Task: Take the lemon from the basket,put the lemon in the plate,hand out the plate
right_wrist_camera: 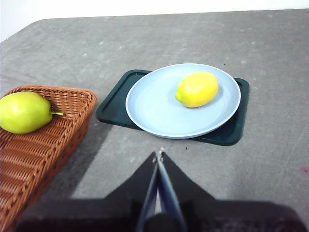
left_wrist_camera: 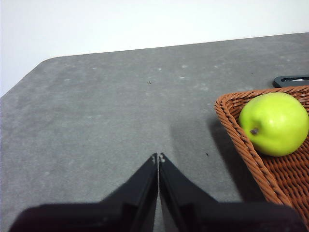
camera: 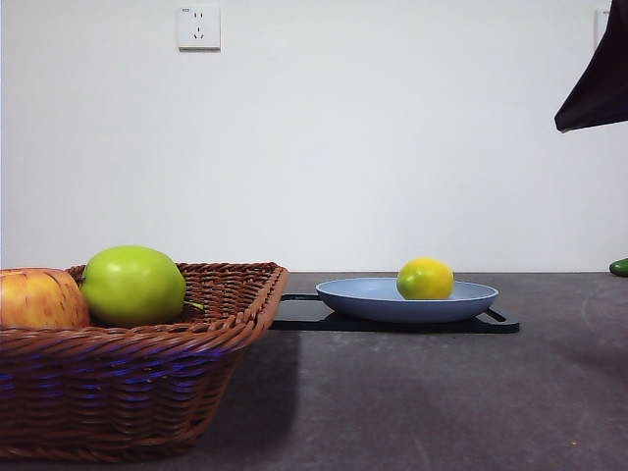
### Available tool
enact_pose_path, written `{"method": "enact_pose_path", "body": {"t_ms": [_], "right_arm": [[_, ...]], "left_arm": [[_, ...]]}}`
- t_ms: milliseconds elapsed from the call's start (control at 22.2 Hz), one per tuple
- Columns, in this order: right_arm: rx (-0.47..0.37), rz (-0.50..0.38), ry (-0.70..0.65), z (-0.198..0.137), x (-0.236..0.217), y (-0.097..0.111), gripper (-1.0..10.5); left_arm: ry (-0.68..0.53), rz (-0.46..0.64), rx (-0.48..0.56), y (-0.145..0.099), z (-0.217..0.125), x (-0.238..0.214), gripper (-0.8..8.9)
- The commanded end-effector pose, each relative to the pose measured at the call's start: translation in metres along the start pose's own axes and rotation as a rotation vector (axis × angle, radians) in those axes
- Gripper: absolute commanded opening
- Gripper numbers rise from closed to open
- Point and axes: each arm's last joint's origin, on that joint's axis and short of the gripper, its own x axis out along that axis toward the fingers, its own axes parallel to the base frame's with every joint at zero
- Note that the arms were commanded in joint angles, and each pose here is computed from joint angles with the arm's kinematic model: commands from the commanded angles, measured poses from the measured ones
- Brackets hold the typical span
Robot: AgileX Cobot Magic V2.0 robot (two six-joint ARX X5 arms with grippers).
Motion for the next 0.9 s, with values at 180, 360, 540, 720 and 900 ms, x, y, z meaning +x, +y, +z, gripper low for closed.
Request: {"method": "enact_pose_path", "body": {"t_ms": [180, 360, 540, 720, 900], "right_arm": [[-0.096, -0.147, -0.083, -0.015, -0.021, -0.027, 0.0], [-0.037, -0.161, -0.106, -0.056, -0.019, -0.051, 0.0], [-0.012, -0.144, -0.132, -0.076, -0.018, -0.063, 0.0], [-0.007, -0.174, -0.145, -0.086, -0.016, -0.068, 0.0], [-0.039, -0.194, -0.18, -0.086, -0.015, -0.07, 0.0]], "left_arm": [[0.003, 0.002, -0.005, 0.0, -0.002, 0.001, 0.08], [0.003, 0.002, -0.005, 0.0, -0.002, 0.001, 0.08], [0.003, 0.002, -0.005, 0.0, -0.002, 0.001, 0.08], [0.003, 0.003, -0.005, 0.0, -0.002, 0.001, 0.08], [0.003, 0.002, -0.005, 0.0, -0.002, 0.001, 0.08]]}}
